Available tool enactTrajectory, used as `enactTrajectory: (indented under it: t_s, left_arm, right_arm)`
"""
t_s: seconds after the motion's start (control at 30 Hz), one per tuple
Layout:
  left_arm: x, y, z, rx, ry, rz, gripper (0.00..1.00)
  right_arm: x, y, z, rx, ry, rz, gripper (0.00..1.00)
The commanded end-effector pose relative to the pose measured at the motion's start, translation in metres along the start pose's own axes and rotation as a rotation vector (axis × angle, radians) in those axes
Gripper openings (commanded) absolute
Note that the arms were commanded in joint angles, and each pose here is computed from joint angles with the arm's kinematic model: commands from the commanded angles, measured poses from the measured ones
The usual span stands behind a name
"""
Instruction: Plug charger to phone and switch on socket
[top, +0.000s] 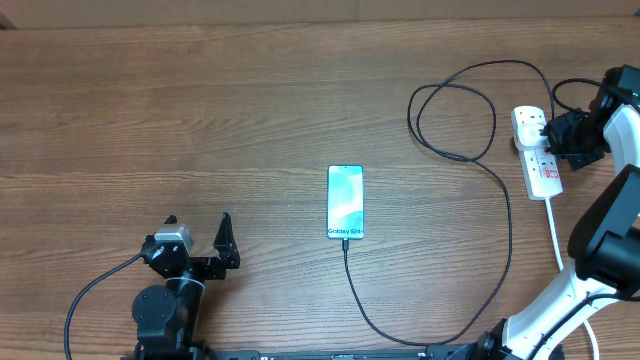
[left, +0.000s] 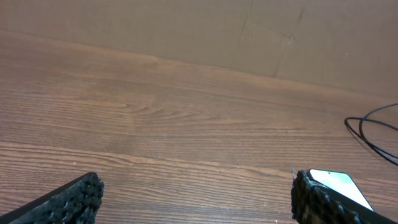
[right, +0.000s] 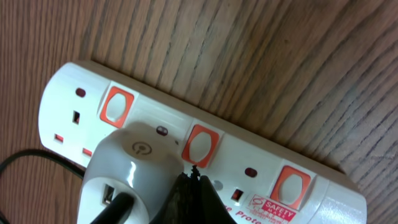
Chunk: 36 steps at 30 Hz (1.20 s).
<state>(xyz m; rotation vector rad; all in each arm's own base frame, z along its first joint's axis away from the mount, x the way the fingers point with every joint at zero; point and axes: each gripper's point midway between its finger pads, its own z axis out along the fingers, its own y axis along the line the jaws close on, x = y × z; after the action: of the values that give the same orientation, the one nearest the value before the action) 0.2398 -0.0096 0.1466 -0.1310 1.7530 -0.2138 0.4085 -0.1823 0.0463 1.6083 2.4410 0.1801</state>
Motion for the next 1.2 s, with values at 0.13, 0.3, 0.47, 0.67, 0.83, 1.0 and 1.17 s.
enactTrajectory:
  t_s: [0.13, 0.3, 0.47, 0.67, 0.83, 1.0, 1.17]
  left_arm:
    - [0.002, 0.000, 0.000, 0.006, 0.012, 0.019, 0.99]
    - [0.002, 0.000, 0.000, 0.006, 0.012, 0.019, 1.00]
    - [0.002, 0.000, 0.000, 0.006, 0.012, 0.019, 1.00]
    - [0.002, 0.000, 0.000, 0.006, 0.012, 0.019, 1.00]
    - [0.002, 0.000, 0.000, 0.006, 0.012, 0.019, 1.00]
    - [0.002, 0.000, 0.000, 0.006, 0.012, 0.019, 1.00]
    - [0.002, 0.000, 0.000, 0.006, 0.012, 0.019, 1.00]
  right_arm:
    - [-0.010, 0.011, 0.001, -0.033, -0.024, 0.004, 0.04]
    - [-0.010, 0.016, 0.003, -0.043, -0.033, -0.005, 0.04]
    - [0.002, 0.021, 0.020, -0.025, -0.004, -0.033, 0.04]
    - [0.019, 0.033, 0.030, -0.031, 0.029, -0.114, 0.04]
    - [0.024, 0.030, 0.026, -0.013, 0.040, -0.158, 0.04]
    - [0.014, 0.021, -0.012, -0.024, 0.009, -0.136, 0.04]
    - [0.011, 0.020, -0.083, -0.080, -0.073, -0.218, 0.04]
